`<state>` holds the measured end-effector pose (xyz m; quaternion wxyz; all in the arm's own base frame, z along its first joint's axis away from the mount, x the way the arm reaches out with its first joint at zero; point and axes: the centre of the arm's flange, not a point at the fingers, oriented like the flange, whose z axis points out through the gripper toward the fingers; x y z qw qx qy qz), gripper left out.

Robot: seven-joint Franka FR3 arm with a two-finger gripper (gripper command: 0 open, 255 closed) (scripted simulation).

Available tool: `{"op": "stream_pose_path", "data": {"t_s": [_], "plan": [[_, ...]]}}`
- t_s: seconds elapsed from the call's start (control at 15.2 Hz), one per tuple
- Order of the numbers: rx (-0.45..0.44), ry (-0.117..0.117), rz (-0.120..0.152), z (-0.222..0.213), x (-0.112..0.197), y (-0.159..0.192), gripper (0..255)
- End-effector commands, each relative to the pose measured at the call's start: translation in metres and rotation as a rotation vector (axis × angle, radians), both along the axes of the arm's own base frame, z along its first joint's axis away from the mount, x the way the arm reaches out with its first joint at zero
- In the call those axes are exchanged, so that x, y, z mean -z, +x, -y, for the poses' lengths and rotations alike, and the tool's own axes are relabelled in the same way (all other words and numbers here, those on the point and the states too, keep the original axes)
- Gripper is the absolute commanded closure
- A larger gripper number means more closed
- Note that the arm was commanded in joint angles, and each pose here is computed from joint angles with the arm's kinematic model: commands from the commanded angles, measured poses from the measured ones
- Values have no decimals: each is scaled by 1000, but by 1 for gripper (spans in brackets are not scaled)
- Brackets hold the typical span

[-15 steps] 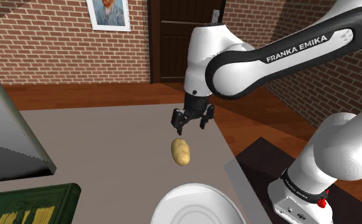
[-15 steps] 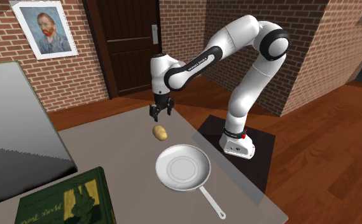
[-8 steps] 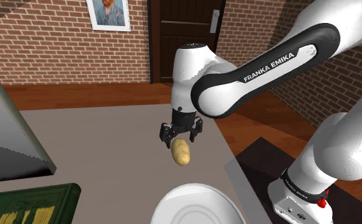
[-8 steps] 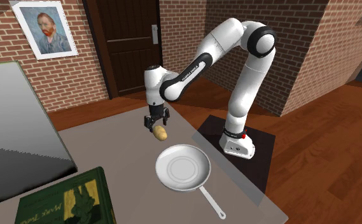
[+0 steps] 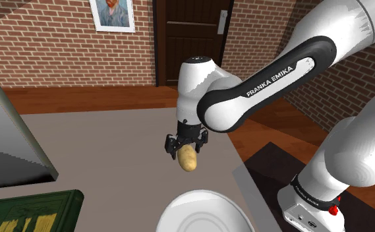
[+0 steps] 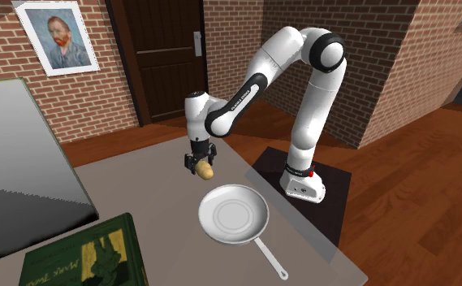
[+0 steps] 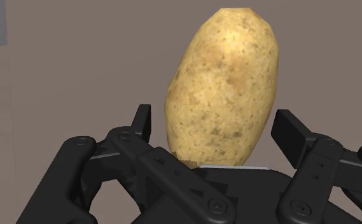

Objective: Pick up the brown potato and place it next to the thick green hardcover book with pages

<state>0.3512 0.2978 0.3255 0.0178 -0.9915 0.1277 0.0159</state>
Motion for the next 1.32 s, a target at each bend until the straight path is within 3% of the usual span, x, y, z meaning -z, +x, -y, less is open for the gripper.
{"op": "stream_pose_path", "data": {"t_s": [0.0,0.2,0.26,0.86,1.25], "plan": [[0,0,0,0,0,0,0],[0,0,0,0,0,0,0],[0,0,0,0,0,0,255],[0,0,0,0,0,0,255],[0,0,0,0,-31,0,255]]}}
